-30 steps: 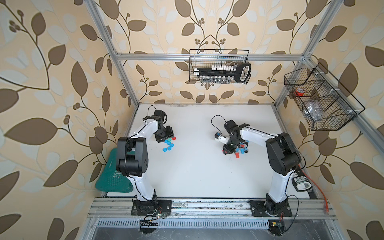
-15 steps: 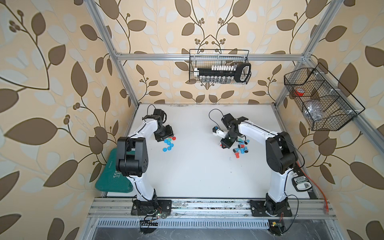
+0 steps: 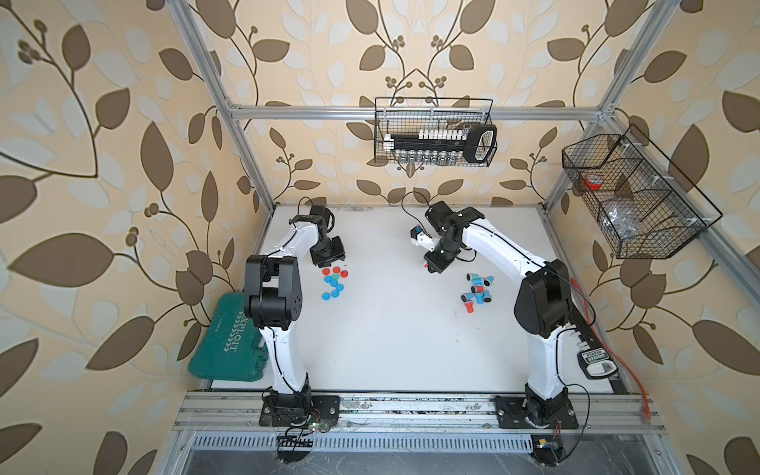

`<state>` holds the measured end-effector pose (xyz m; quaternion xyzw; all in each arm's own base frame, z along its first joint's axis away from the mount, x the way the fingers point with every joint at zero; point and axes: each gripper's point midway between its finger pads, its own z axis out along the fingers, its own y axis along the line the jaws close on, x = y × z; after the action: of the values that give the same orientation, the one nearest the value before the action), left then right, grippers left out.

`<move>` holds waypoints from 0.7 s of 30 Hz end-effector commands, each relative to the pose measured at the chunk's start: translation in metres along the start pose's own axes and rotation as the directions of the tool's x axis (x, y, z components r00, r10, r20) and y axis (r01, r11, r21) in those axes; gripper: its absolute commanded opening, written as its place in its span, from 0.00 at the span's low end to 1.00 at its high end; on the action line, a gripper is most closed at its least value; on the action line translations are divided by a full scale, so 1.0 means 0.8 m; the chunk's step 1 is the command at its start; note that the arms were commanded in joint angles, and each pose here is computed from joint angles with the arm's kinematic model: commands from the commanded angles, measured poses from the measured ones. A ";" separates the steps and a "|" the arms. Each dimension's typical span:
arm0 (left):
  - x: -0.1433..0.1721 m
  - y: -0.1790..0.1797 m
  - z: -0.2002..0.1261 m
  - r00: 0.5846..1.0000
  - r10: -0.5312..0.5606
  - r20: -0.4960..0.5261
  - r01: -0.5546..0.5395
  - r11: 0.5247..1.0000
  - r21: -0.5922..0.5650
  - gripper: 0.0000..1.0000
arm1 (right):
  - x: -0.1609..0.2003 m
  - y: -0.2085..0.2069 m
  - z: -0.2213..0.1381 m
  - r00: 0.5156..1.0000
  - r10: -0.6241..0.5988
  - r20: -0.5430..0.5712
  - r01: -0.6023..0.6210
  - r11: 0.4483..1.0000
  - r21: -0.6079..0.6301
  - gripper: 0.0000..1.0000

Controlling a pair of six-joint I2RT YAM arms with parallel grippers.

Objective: Close the stamp cap
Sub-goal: Move the cover to the center of the board.

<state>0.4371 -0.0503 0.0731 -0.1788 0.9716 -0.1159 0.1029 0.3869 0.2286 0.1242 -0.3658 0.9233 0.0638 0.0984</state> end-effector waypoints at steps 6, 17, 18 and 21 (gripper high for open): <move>0.025 -0.041 0.012 0.996 0.056 -0.068 -0.055 0.998 0.022 0.33 | 0.008 -0.007 0.001 0.999 0.035 -0.027 -0.035 0.999 0.006 0.00; 0.030 -0.029 0.022 0.995 0.059 -0.078 -0.063 0.997 -0.043 0.29 | 0.007 -0.014 0.000 0.998 0.054 -0.014 -0.054 0.999 0.003 0.00; 0.028 -0.028 0.023 0.995 0.058 -0.078 -0.062 0.997 -0.047 0.29 | 0.007 -0.014 0.002 0.998 0.053 -0.016 -0.053 0.999 0.001 0.00; 0.027 -0.027 0.029 0.994 0.059 -0.093 -0.064 0.997 -0.053 0.29 | 0.008 -0.013 0.005 0.998 0.052 -0.020 -0.052 0.999 -0.002 0.00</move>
<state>0.4268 -0.0885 0.0530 -0.1457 0.9815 -0.1083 0.0607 0.3920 0.2179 0.1240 -0.3475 0.9306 0.0619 0.0972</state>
